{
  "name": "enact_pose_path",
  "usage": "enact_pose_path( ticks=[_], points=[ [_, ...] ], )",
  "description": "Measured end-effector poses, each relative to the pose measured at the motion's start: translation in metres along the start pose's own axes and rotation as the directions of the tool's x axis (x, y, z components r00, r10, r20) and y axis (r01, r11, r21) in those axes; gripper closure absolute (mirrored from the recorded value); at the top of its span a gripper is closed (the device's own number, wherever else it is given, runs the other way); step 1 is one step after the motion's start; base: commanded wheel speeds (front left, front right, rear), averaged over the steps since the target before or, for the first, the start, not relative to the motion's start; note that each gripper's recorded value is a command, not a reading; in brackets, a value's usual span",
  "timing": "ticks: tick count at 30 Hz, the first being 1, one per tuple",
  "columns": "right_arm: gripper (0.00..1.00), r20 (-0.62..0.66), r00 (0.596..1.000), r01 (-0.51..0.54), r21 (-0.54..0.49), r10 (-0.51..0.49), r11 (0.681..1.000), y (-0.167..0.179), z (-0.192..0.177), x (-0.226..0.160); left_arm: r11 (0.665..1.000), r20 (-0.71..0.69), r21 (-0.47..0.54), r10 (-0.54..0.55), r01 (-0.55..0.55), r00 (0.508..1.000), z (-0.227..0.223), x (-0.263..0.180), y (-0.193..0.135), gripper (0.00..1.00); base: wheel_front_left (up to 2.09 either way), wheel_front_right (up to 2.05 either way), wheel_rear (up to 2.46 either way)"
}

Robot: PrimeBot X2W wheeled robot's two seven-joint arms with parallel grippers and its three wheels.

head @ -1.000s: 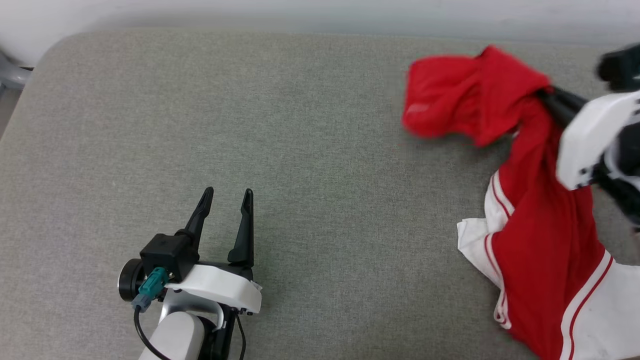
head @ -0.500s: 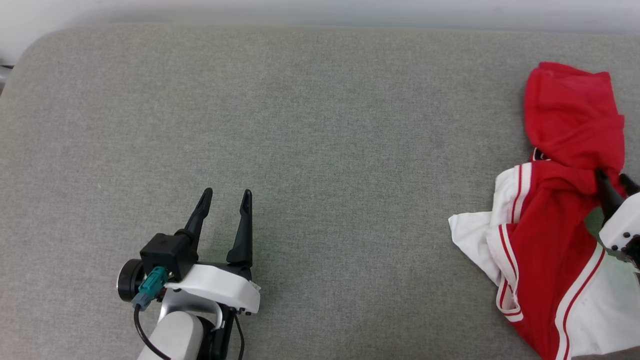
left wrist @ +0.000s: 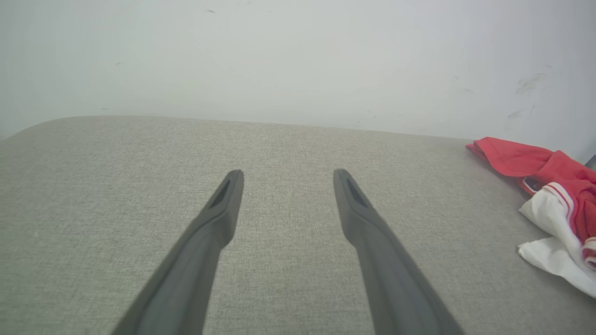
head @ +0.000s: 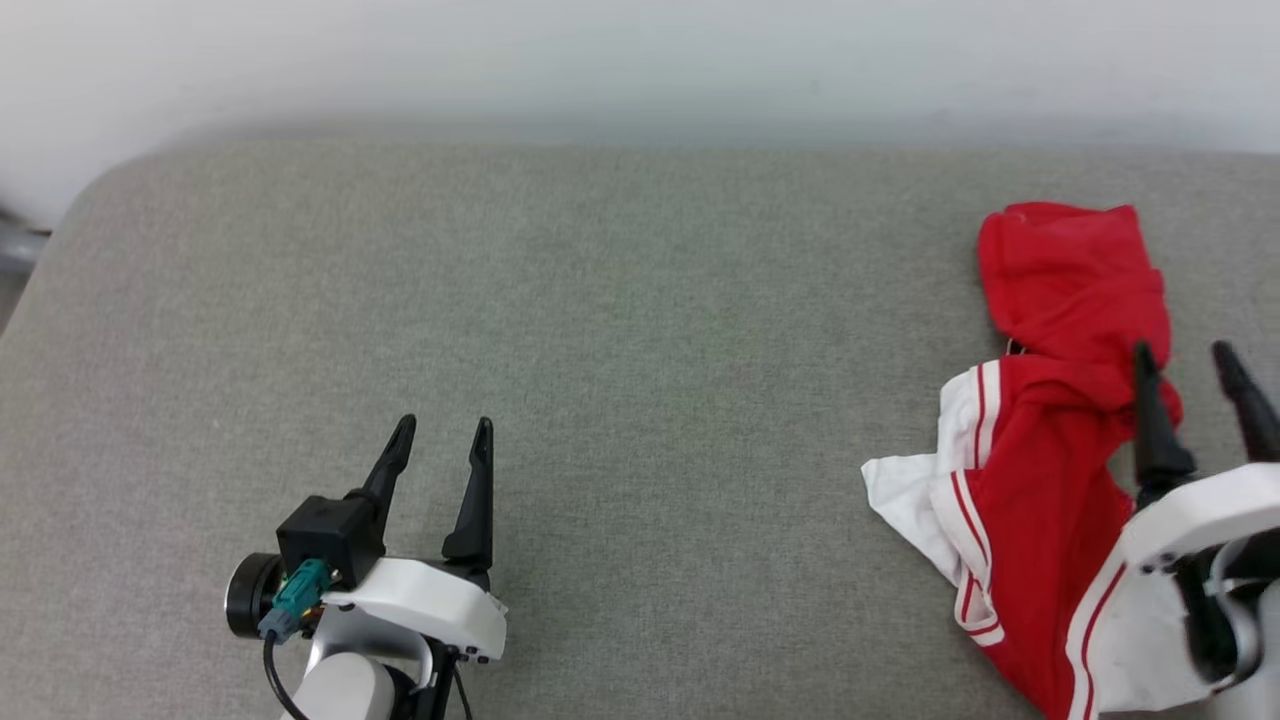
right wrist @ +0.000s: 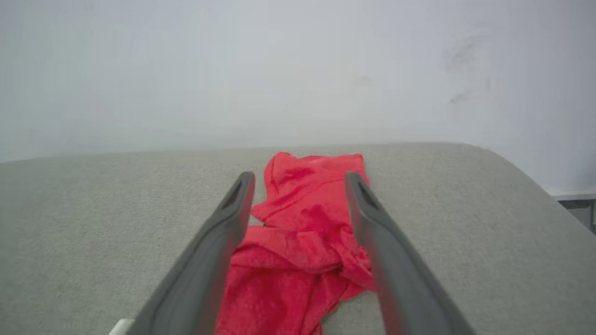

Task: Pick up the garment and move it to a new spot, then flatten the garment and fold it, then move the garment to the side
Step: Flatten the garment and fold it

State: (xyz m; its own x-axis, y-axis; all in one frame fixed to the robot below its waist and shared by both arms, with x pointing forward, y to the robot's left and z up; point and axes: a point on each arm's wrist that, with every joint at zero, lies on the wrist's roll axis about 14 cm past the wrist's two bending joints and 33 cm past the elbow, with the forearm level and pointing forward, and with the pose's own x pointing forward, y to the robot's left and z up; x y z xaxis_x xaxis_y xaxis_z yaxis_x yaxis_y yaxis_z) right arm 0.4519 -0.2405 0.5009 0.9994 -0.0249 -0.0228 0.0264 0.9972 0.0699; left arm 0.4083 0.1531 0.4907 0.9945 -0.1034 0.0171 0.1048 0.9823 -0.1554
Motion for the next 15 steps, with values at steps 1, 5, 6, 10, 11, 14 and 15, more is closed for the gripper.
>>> enact_pose_path(
  ticks=[1, 5, 6, 10, 11, 14, 15],
  points=[
    [0.00, 0.010, 1.000, -0.010, 0.000, 0.010, 1.000, 0.005, 0.002, -0.005, 1.000, -0.001, 0.001, -0.002, 0.002, 1.000, 0.001, -0.001, -0.001, 0.00, 0.00, 0.00, 0.00],
    [0.00, 0.041, 0.999, -0.031, -0.007, 0.032, 0.999, 0.018, 0.013, -0.028, 1.000, -0.011, 0.005, -0.029, 0.029, 1.000, 0.003, -0.006, -0.009, 0.00, 0.00, 0.00, 0.00],
    [0.00, 0.044, 0.998, -0.033, -0.006, 0.033, 0.999, 0.020, 0.015, -0.034, 0.999, -0.013, 0.005, -0.039, 0.039, 0.999, 0.004, -0.007, -0.013, 0.00, 0.00, 0.00, 0.00],
    [0.00, 0.066, 0.997, -0.036, -0.014, 0.037, 0.999, 0.025, 0.025, -0.057, 0.995, -0.056, 0.006, -0.095, 0.096, 0.994, 0.001, -0.006, -0.027, 0.00, 0.00, 0.00, 0.00],
    [0.00, 0.069, 0.997, -0.035, -0.015, 0.036, 0.999, 0.026, 0.028, -0.061, 0.994, -0.078, 0.003, -0.113, 0.113, 0.991, -0.002, -0.005, -0.032, 0.00, 0.00, 0.00, 0.00],
    [0.00, 0.072, 0.997, -0.032, -0.012, 0.032, 0.999, 0.029, 0.033, -0.073, 0.982, -0.130, -0.005, -0.188, 0.189, 0.974, -0.005, 0.003, -0.053, 0.00, 0.00, 0.00, 0.00],
    [0.00, 0.073, 0.997, -0.030, -0.011, 0.030, 1.000, 0.029, 0.034, -0.076, 0.976, -0.144, -0.007, -0.216, 0.217, 0.966, -0.005, 0.007, -0.061, 0.00, 0.00, 0.00, 0.00]
  ],
)
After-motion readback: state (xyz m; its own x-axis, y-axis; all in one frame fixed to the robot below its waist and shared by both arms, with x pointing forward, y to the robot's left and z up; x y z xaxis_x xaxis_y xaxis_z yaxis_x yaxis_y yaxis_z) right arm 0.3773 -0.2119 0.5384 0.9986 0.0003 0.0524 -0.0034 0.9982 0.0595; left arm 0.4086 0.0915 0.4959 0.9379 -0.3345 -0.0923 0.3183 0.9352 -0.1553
